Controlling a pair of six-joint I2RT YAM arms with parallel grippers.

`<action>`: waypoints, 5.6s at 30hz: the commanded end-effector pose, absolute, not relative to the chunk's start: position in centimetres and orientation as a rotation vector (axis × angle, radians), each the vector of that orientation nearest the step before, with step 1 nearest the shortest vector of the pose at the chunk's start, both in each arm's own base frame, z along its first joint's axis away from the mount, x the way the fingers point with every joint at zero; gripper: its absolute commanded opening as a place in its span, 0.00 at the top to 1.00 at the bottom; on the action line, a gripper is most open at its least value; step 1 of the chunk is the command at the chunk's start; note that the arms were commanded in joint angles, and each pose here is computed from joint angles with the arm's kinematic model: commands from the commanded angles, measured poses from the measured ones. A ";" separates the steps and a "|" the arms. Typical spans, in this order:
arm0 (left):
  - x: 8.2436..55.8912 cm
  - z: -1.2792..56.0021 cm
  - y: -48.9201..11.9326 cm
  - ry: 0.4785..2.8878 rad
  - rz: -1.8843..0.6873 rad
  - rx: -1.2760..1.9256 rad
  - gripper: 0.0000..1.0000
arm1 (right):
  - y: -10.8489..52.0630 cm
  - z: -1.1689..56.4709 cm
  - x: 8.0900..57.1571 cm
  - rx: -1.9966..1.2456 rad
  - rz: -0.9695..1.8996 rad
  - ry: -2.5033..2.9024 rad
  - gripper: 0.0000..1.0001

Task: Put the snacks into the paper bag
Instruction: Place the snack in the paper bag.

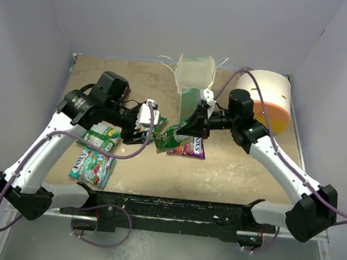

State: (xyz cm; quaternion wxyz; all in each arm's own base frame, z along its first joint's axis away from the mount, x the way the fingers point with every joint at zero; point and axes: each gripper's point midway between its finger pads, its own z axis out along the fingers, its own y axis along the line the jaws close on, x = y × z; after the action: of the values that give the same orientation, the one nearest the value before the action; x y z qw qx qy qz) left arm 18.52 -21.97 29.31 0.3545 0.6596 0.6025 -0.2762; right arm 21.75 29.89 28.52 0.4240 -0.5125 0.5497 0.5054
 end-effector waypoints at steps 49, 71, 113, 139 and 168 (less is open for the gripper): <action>24.6 35.9 -9.2 1.707 -0.243 0.714 0.01 | 23.1 48.4 42.4 -0.406 0.412 1.419 1.00; 24.1 35.2 -8.9 1.687 -0.254 0.698 0.01 | 24.3 42.9 46.8 -0.281 0.274 1.530 1.00; 23.6 34.5 -9.0 1.671 -0.303 0.686 0.01 | 22.6 32.1 47.8 -0.145 0.135 1.723 1.00; 23.6 34.0 -8.9 1.676 -0.296 0.688 0.01 | 23.8 31.1 46.8 -0.348 0.139 1.767 0.96; 25.9 31.7 -5.7 1.825 -0.134 0.580 0.01 | 23.7 34.7 46.1 -0.408 0.133 1.715 0.64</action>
State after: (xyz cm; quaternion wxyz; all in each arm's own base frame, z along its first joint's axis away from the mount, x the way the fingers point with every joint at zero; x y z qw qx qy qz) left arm 24.61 -7.37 31.92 0.5765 0.2743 0.7637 -0.0955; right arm 46.59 24.14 28.10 0.5767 -0.1907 0.7927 0.0511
